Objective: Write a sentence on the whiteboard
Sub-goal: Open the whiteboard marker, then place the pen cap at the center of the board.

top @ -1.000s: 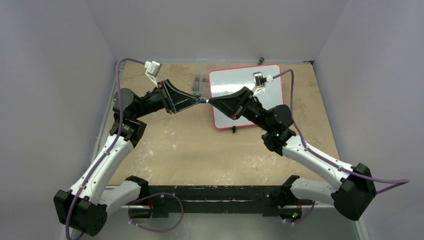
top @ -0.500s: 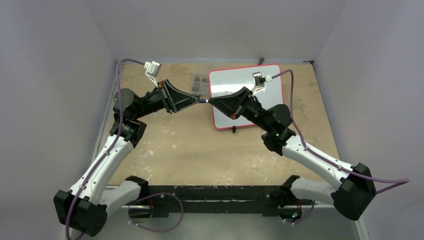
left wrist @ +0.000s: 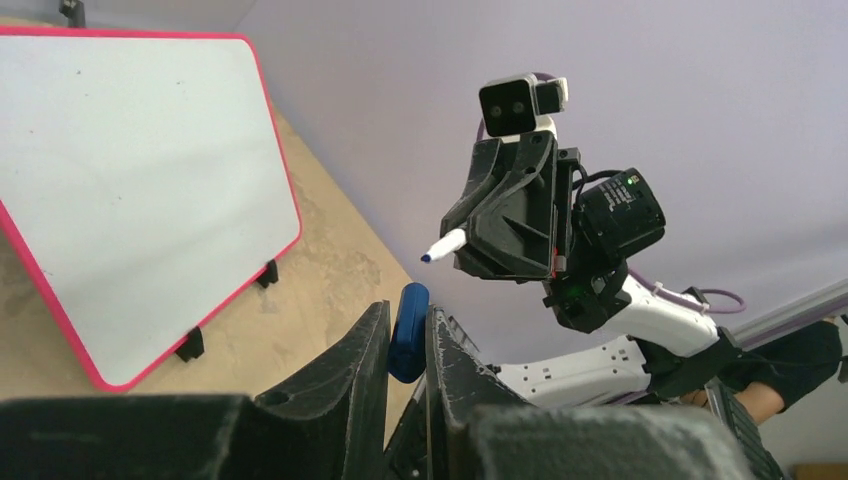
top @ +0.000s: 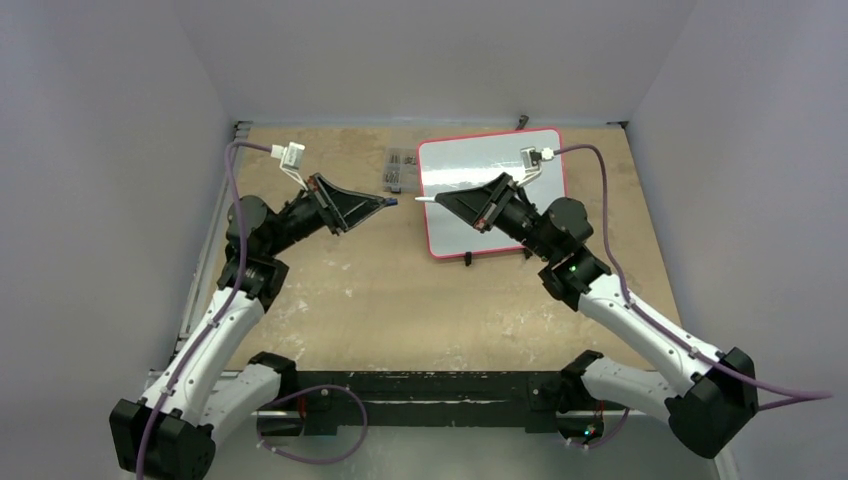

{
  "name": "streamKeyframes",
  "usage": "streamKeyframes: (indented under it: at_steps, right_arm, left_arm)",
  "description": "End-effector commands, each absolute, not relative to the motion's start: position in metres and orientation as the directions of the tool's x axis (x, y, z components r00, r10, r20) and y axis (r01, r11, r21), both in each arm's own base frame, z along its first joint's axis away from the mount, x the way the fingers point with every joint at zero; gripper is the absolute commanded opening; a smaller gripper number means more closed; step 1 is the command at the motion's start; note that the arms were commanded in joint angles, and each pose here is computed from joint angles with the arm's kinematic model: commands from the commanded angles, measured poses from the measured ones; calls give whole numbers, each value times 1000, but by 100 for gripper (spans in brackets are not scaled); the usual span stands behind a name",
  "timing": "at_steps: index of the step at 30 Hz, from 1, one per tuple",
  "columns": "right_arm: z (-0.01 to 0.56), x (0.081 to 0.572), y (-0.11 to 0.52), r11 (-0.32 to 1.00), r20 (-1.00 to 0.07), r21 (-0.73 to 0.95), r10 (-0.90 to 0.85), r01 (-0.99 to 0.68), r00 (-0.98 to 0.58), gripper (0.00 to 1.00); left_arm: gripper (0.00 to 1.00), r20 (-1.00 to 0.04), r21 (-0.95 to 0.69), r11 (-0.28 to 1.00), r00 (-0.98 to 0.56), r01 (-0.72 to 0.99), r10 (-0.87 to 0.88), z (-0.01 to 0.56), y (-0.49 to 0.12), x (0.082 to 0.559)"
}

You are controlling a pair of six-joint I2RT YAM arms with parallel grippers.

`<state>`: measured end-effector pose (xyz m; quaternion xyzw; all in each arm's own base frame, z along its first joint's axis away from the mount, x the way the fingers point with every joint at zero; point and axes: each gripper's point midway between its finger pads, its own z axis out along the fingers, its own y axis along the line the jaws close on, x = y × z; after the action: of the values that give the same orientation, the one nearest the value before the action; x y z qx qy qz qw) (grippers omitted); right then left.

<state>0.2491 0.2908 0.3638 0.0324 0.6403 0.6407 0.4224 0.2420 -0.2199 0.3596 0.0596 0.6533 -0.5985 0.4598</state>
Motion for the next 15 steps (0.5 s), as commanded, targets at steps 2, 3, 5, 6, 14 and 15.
streamKeyframes:
  at_steps: [2,3,5,6,14,15]
  right_arm:
    - [384,250,271,182,-501,839,627,-512,-597,0]
    - [383,251,268,201,-513,834,626,-513,-588,0]
    - [383,250,259,251,-547,816,627,-521,-554,0]
    - [381,252,254,288,-564,807,631,-515,-532,0]
    - [353,252,220,497,-677,732,606,-467,-417,0]
    - [350,251,219,505,-686,723,600,-471,-411,0]
  left_arm:
    - [0,-664,-703,230,-504,673,-552,383,-209,252]
    - [0,-657,-713,234,-513,661,-553,379,-209,255]
    - [0,-651,-730,266,-522,630,-551,369,-205,259]
    - [0,-658,-735,309,-523,604,-541,358,-203,262]
    - [0,-646,-656,743,-607,132,-462,223,-143,274]
    - [0,-632,-642,762,-625,90,-458,207,-139,272]
